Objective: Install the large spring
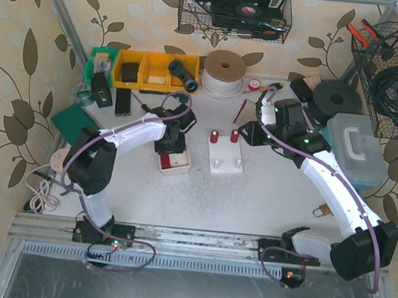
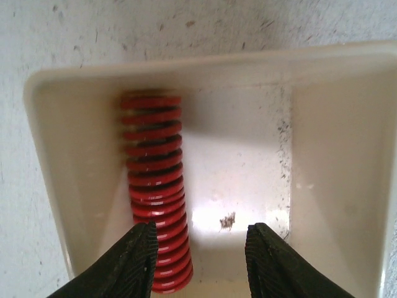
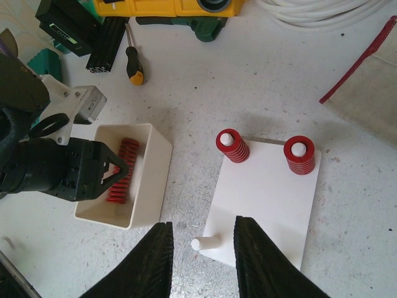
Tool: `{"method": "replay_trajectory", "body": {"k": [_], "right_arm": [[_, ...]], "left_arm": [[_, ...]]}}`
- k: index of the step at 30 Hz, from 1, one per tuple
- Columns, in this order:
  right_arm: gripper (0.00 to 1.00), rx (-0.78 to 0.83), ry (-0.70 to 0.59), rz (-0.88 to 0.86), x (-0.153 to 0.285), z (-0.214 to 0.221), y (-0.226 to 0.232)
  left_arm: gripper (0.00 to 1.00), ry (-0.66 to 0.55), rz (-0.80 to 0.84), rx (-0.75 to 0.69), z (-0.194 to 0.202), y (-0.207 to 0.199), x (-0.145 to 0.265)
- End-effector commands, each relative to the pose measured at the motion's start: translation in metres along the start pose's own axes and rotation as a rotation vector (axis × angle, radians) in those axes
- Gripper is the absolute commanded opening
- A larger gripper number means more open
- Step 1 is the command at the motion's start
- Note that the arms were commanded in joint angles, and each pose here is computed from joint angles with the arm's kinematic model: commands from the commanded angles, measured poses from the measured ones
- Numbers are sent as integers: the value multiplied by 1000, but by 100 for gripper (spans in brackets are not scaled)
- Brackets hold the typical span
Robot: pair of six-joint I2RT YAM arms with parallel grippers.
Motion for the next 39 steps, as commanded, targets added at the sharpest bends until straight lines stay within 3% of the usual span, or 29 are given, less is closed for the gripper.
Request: {"method": "replay_trajectory", "body": {"k": [1,13,26,30,36,39], "right_arm": [[31,24,-11,-17,4,-8,6],[33,57,-5,-7,9,-9,7],[36,60,8,12,9,-10,5],[36,63,3,19,10,-12,5],[36,47,-2,6,8,-15,6],[36,44,-3,-2,8,-16,7]], "left_arm": [[45,52,-63,61,14,6,2],[49,82,-18,131,32,2,-32],[50,103,51,75,31,-17,-57],[39,105,33,67,30,-15,-52],[8,101,10,61,30,-11,-46],[3,76,0,43,24,-12,-38]]}}
Point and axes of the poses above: each gripper's point midway between its finger pads, its own x axis back along the fingers, its own y axis along the line the jaws close on, z = x × y, the point moved 6 cm from there along x, back along the fingers, and after that the axes turned 5 degrees about x, right-handed, at the moved point
